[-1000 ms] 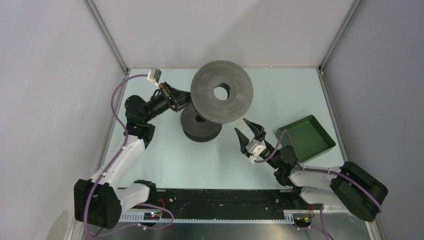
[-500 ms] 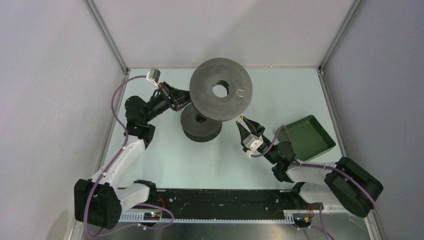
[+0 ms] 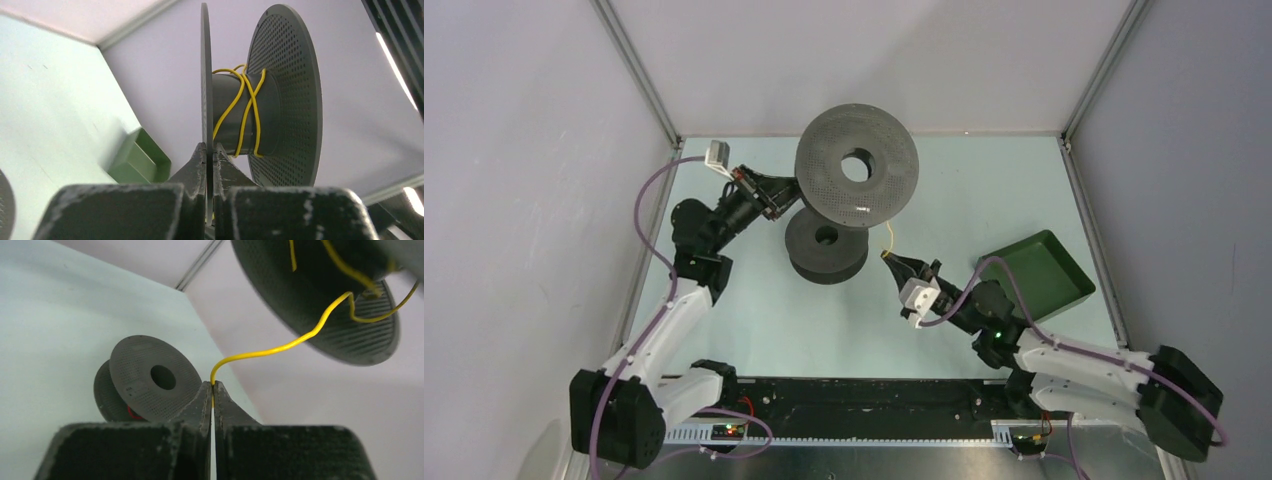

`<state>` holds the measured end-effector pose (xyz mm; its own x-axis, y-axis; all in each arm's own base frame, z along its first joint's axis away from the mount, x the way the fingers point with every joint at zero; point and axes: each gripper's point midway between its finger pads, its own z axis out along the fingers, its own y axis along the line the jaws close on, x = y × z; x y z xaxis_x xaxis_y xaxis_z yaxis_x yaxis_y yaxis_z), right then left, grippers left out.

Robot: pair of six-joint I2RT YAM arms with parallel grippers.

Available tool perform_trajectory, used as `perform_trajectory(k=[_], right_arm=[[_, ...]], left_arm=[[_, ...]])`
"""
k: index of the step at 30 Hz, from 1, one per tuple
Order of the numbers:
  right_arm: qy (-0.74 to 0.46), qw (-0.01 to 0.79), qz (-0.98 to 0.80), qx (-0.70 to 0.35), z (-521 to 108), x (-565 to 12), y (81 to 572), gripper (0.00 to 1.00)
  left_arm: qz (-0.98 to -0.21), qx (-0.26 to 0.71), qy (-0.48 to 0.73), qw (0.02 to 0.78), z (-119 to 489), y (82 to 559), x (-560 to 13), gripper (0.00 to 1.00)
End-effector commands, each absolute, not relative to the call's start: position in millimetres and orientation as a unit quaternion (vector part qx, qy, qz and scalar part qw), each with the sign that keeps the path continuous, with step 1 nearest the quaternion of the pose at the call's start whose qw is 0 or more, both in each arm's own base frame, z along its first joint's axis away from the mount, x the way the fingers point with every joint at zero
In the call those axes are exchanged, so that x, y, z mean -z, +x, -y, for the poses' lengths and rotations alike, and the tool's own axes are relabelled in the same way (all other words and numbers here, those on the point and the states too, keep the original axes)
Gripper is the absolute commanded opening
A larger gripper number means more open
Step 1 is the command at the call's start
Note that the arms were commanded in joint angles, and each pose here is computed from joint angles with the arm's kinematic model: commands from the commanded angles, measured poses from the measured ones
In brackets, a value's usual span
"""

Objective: Wrap the cables
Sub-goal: Wrap the cable around the cable reel.

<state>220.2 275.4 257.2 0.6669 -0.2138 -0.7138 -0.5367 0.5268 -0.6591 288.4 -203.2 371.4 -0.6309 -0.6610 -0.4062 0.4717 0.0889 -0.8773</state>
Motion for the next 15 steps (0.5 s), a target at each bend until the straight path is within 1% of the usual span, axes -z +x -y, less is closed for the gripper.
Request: perform_trajectory(k=[1,6,10,13,14,15], right_arm=[[-0.516,0.706,-0.474,-0.098,-275.6,-269.8,211.9,0.00],[-0.560,0.638,-0.525,-0.066,-287.4,-283.8,208.3,0.00],[-0.592,0.607,-0.529,-0.025,-304.0,-297.4,204.9,0.00],[-0.614,0.591,-0.523,-0.021,-316.9,-307.2,204.4,0.00],[-0.619,0.589,-0.518,-0.022,-318.1,-318.2,203.9,0.00],[-0.634,0.577,-0.514,-0.030,-325.8,-314.4,202.7,0.00]], left_arm=[[-0.578,0.587,-0.071,0.562,175.5,299.4,-397.1,0.00],[-0.626,0.517,-0.064,0.580,173.7,318.4,-362.5,0.00],[-0.666,0.474,-0.072,0.571,169.2,327.5,-326.4,0.00],[-0.692,0.453,-0.065,0.559,169.1,328.6,-307.5,0.00],[-0.696,0.443,-0.056,0.563,168.5,329.0,-305.0,0.00],[-0.704,0.436,-0.053,0.558,168.7,328.8,-300.4,0.00]])
